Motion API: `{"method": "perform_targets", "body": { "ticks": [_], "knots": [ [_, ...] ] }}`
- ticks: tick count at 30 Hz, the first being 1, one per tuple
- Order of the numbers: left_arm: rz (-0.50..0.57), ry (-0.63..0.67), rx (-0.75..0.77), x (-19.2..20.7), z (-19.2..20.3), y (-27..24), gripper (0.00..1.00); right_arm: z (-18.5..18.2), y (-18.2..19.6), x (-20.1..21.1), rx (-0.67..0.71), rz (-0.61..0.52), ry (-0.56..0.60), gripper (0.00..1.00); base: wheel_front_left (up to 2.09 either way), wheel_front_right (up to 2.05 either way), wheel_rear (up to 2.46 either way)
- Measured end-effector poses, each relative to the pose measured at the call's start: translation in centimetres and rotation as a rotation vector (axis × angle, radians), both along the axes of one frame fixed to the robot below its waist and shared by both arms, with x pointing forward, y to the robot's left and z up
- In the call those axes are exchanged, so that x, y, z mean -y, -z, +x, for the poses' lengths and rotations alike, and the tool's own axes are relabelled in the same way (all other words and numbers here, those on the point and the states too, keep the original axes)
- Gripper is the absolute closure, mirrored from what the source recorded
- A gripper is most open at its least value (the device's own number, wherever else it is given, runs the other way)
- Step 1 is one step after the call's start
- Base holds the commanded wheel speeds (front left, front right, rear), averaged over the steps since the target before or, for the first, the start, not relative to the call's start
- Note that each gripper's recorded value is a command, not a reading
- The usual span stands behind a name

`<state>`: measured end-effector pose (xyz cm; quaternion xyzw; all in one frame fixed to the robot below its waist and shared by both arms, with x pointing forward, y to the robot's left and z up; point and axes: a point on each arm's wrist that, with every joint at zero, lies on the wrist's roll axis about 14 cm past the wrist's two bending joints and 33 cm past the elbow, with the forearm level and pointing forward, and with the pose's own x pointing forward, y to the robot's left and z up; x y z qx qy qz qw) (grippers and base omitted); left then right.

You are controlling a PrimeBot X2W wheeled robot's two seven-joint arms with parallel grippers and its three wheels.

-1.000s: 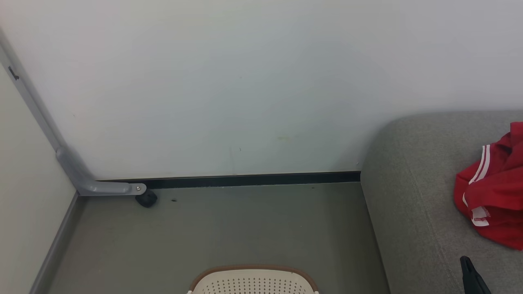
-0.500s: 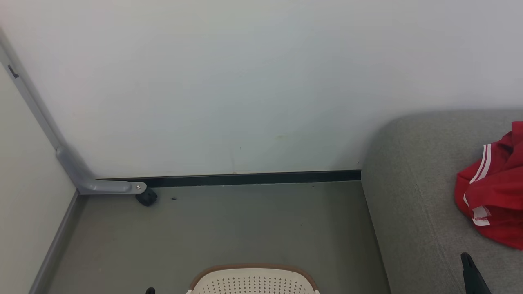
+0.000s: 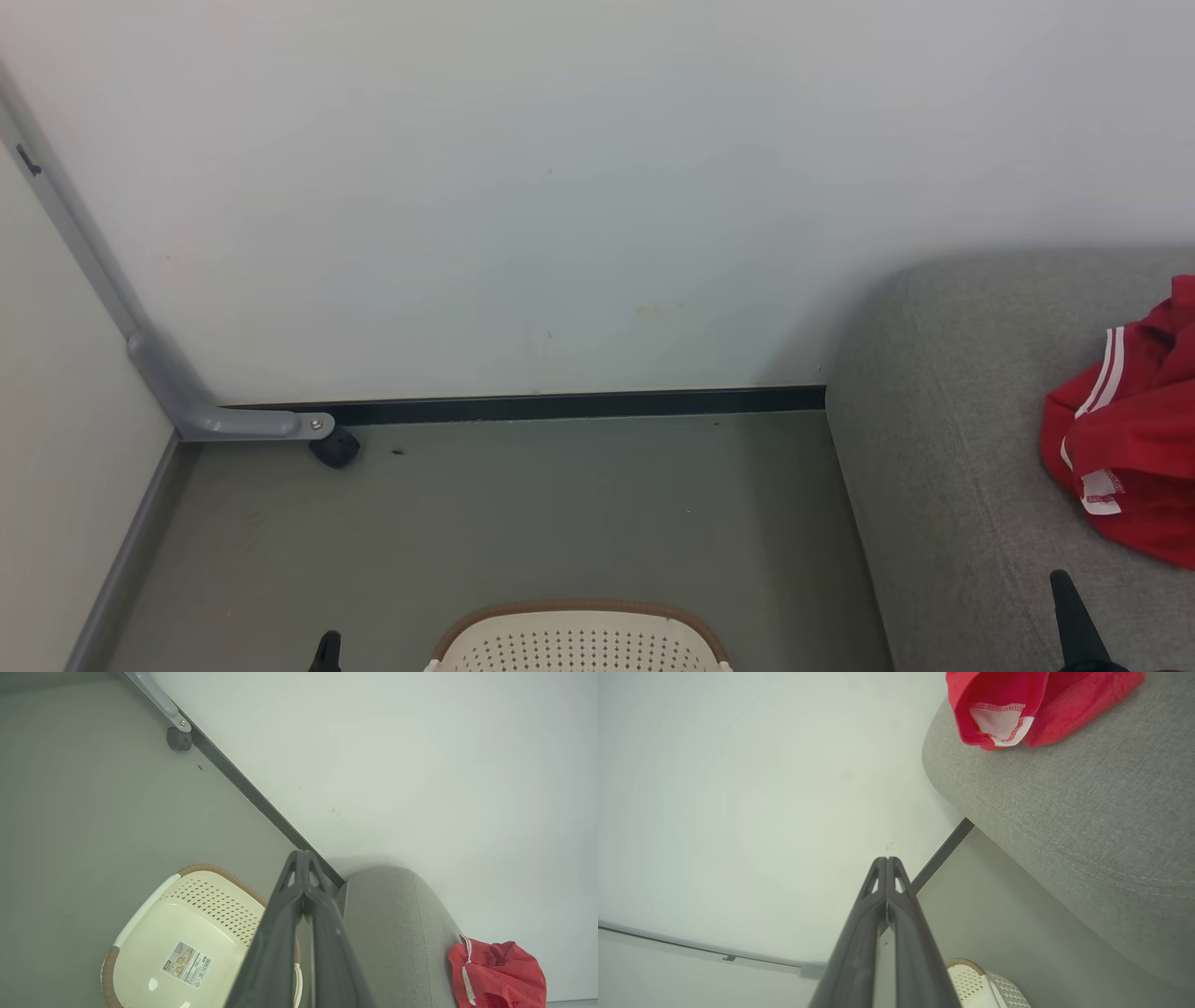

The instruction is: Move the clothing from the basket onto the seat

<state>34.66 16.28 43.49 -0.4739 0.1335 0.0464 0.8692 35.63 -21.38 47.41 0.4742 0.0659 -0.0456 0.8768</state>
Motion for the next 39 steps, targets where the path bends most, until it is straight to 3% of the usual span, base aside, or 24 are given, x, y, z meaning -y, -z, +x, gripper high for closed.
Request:
{"method": "perform_targets", "body": {
  "ticks": [39],
  "knots": [
    [-0.544,-0.128,0.137,-2.5,2.8,-3.6,1.00,2.0,-0.2,-0.7,0.063,0.563,0.082,1.00,0.00,0.00,0.00]
  ]
}}
